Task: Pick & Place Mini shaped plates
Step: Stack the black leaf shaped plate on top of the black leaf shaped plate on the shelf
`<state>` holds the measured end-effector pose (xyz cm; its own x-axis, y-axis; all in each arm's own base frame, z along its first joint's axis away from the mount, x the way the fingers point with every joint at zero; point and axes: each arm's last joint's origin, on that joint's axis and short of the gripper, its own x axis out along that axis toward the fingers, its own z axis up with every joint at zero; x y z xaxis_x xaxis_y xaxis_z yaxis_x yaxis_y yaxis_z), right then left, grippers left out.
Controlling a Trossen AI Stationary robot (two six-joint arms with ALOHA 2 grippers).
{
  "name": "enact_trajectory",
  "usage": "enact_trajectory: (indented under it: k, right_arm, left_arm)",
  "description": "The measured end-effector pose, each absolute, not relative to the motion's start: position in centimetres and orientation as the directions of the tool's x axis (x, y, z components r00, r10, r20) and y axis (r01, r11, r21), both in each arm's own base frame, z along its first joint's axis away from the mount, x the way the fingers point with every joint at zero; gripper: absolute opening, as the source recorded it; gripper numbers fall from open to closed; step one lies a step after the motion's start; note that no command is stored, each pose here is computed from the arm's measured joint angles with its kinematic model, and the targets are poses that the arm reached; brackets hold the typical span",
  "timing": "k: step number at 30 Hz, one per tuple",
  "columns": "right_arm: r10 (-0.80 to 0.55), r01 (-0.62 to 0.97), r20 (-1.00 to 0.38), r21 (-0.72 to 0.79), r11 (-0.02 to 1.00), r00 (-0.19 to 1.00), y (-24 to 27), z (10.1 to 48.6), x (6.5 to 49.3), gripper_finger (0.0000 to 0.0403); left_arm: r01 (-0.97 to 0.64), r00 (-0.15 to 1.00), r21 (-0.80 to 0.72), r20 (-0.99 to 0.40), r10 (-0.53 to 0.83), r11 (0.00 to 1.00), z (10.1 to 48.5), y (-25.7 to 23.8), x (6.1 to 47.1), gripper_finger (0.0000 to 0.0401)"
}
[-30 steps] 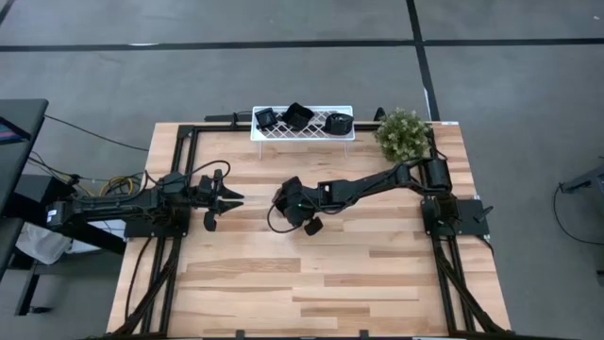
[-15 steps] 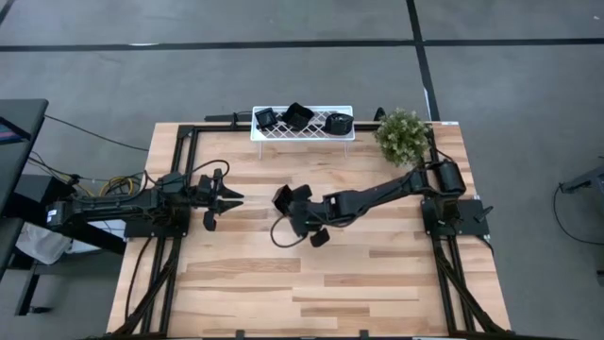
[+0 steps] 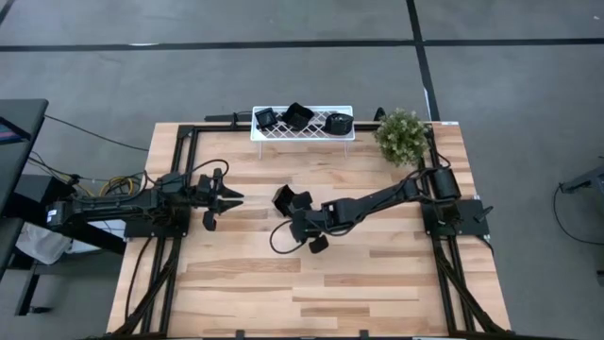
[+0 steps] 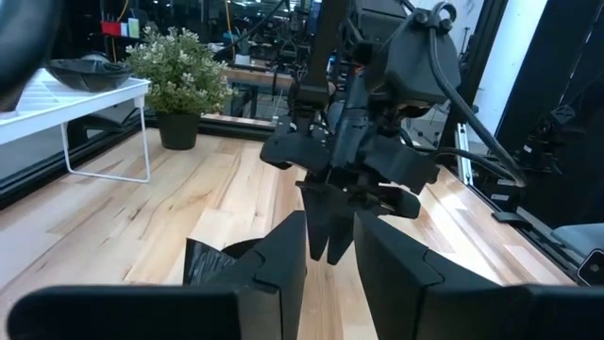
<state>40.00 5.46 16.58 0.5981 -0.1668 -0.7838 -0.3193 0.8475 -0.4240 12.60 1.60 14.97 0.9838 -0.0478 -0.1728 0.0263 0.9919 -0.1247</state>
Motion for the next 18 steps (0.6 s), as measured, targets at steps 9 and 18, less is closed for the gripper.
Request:
enact_trajectory:
  k: [9, 18]
  right_arm:
    - [-0.141, -0.316, -0.798, -0.386, 0.867, 0.587, 4.2, 16.5, 40.1, 0.0092]
    - [-0.129, -0.333, -0.837, -0.347, 0.877, 0.532, 3.6, 14.8, 40.1, 0.0092]
  left_arm:
    - [0.026, 0.984, -0.124, -0.171, -0.048, 0.992, 15.0, 1.6, 12.6, 0.0095]
    - [0.026, 0.984, -0.124, -0.171, -0.048, 0.992, 15.0, 1.6, 12.6, 0.0095]
